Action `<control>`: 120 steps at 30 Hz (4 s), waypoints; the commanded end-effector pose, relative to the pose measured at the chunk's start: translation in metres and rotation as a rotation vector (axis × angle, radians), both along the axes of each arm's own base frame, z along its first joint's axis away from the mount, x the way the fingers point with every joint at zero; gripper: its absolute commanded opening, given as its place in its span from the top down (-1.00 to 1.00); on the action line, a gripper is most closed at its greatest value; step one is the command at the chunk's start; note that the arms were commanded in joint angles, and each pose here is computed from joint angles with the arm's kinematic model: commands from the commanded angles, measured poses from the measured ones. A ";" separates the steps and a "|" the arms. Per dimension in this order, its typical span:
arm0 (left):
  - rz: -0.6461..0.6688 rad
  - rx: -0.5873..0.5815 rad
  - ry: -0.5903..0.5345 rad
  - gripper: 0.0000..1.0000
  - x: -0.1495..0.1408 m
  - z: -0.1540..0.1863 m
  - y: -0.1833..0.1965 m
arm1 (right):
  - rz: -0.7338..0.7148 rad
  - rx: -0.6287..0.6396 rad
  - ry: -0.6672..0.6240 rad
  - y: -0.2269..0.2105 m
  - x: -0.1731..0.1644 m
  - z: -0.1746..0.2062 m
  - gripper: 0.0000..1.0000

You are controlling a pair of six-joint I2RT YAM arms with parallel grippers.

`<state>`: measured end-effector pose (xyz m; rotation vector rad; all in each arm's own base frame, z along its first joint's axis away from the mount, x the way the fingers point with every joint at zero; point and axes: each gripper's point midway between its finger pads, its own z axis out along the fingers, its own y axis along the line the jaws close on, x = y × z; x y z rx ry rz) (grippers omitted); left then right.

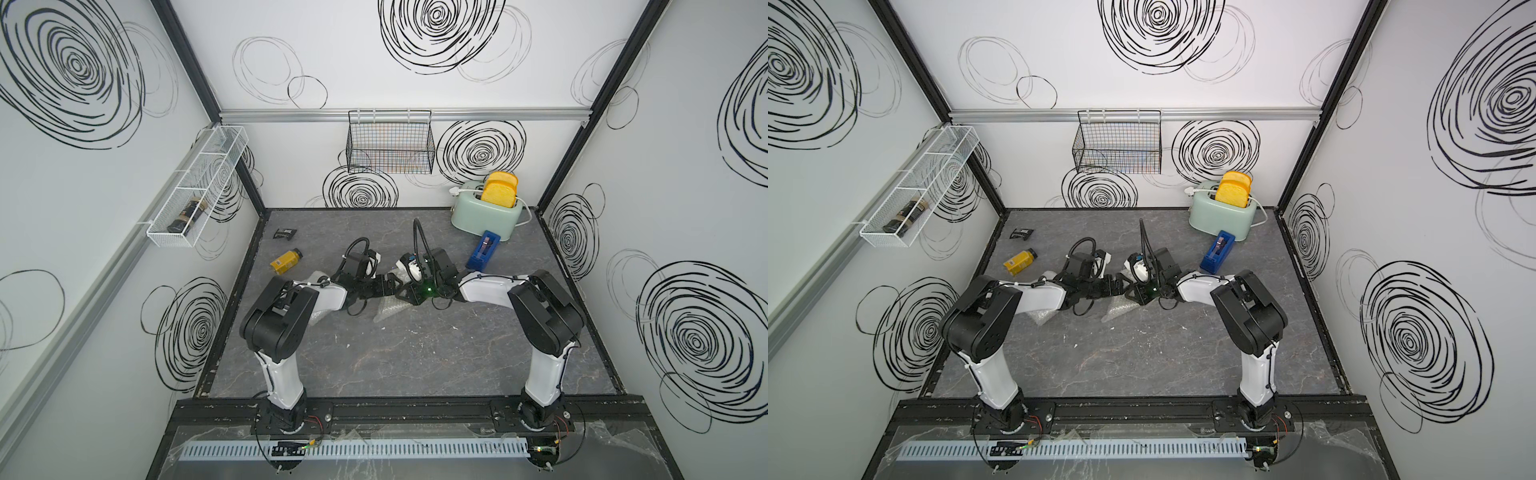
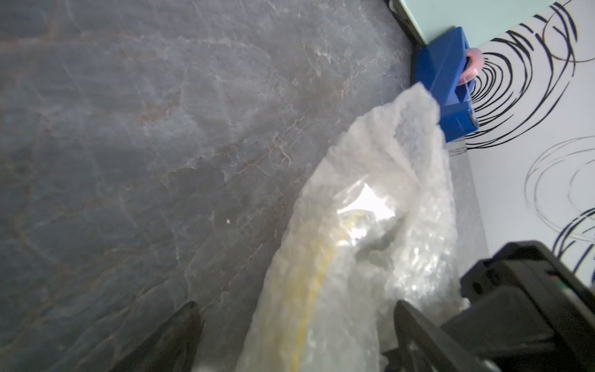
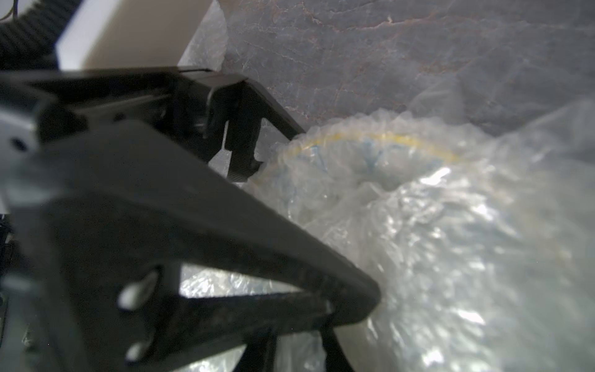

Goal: Wrap bowls in bubble wrap
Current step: Wrap the bowl in bubble wrap, then tear off the tape using the Tape Cutter.

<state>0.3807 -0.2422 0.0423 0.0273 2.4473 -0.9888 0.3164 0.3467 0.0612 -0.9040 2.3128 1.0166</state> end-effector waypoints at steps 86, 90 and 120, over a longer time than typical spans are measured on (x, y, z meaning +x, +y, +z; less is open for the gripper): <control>0.055 0.017 0.020 -0.43 -0.035 -0.009 0.031 | -0.897 0.388 0.178 -0.289 0.146 0.092 0.04; 0.052 0.016 0.024 -0.43 -0.036 -0.011 0.030 | -0.925 0.413 0.251 -0.295 0.155 0.073 0.07; 0.051 0.021 0.024 -0.40 -0.037 -0.011 0.032 | -0.868 0.518 0.443 -0.280 0.166 0.025 0.67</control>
